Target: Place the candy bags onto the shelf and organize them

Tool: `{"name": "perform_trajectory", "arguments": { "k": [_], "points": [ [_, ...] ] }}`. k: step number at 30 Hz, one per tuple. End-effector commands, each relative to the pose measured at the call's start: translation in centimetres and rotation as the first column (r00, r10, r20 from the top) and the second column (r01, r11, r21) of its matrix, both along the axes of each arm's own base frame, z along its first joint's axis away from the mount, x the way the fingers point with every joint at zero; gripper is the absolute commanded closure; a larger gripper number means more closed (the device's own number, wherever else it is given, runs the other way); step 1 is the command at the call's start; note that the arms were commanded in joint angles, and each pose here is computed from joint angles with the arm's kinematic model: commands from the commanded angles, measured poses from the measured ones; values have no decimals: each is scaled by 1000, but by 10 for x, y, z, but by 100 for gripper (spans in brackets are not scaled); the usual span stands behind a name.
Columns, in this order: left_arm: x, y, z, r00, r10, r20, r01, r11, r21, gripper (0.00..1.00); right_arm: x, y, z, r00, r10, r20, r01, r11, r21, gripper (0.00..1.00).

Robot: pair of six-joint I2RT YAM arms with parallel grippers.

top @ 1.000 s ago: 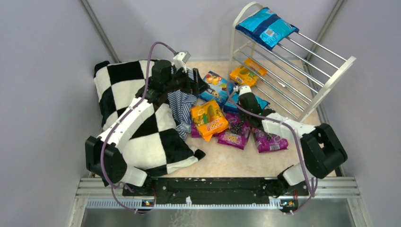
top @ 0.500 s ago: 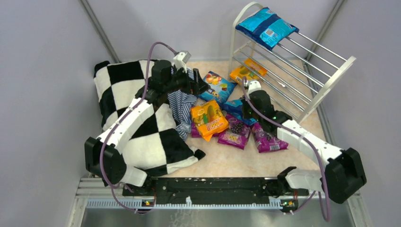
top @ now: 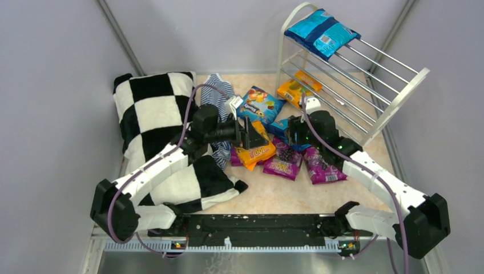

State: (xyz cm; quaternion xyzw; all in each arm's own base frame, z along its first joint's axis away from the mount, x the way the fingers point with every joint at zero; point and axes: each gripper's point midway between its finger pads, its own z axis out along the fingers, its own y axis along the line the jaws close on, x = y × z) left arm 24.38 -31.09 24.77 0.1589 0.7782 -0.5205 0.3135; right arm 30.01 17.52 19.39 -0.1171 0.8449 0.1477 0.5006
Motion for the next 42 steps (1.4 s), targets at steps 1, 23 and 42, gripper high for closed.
{"name": "perform_trajectory", "arguments": {
  "k": [1,23,42],
  "points": [
    [-18,-4,47,996,16,85,-7,995,-100,1,3,-7,-20,998,0,-55,-7,991,-132,32],
    [-41,22,20,997,72,24,-71,997,-30,1,30,-15,-86,981,-190,-28,143,820,-554,84],
    [-30,43,39,971,207,120,-204,978,-38,1,1,41,84,966,105,236,-93,994,-61,100]
  ]
}}
